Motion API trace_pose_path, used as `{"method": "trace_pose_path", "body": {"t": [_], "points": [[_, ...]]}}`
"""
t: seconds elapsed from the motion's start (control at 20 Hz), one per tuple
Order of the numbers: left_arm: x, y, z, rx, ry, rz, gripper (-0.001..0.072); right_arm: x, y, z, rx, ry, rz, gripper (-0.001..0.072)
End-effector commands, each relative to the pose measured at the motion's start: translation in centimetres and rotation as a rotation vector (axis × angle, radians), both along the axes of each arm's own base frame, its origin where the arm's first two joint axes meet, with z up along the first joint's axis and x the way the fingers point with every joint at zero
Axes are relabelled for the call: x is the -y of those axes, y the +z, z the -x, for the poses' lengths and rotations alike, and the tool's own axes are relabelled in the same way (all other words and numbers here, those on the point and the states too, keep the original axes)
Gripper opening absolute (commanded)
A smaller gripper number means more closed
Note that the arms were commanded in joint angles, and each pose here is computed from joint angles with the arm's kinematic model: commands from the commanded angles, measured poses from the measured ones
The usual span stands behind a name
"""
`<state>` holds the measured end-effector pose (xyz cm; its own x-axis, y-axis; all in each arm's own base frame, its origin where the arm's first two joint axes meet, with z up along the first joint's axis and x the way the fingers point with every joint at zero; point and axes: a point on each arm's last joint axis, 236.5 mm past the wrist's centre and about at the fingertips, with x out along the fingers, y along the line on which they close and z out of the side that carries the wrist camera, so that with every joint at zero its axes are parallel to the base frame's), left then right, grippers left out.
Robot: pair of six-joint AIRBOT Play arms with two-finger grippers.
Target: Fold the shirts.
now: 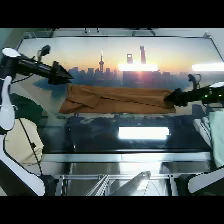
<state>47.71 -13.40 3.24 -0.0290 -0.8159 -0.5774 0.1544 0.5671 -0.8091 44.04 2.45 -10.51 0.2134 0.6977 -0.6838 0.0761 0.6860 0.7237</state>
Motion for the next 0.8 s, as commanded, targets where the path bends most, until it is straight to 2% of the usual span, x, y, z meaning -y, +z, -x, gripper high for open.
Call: {"method": "trace_pose_path", "body": {"t": [0.0, 0.05, 0.1, 0.15, 0.25, 0.3, 0.5, 0.7, 0.75], "points": [[7.2, -0.2, 1.1, 0.051, -0.114, -0.007, 0.0328, -3.0, 0.7, -0.2, 0.012, 0.05, -0.045, 0.0064], [9.2, -0.8, 0.8, 0.091, -0.127, -0.024, 0.0259, -3.0, 1.3, 0.1, 0.01, 0.064, -0.058, 0.0021], [11.1, -2.2, 0.5, 0.127, -0.134, -0.072, 0.0052, -2.7, 2.0, 0.2, 0.007, 0.059, -0.067, 0.002], [12.5, -4.0, 0.2, 0.154, -0.144, -0.132, 0.0008, -2.3, 2.9, 0.3, 0.011, 0.053, -0.073, 0.002], [15.0, -8.5, 0.7, 0.165, -0.18, -0.262, 0.0008, -1.4, 5.4, 0.6, 0.039, 0.055, -0.081, 0.002], [16.3, -10.4, 1.3, 0.146, -0.194, -0.284, 0.0008, -1.1, 7.0, 0.8, 0.061, 0.063, -0.087, 0.002], [20.9, -14.7, 3.2, 0.067, -0.232, -0.286, 0.0007, -2.7, 16.2, 0.9, 0.221, 0.115, -0.253, 0.002], [23.8, -15.1, 1.9, 0.092, -0.157, -0.261, 0.0007, -6.8, 22.6, 2.1, 0.319, 0.205, -0.401, 0.002], [24.6, -14.9, 2.3, 0.063, -0.138, -0.216, 0.0008, -8.0, 23.5, 2.3, 0.332, 0.228, -0.418, 0.002]]}}
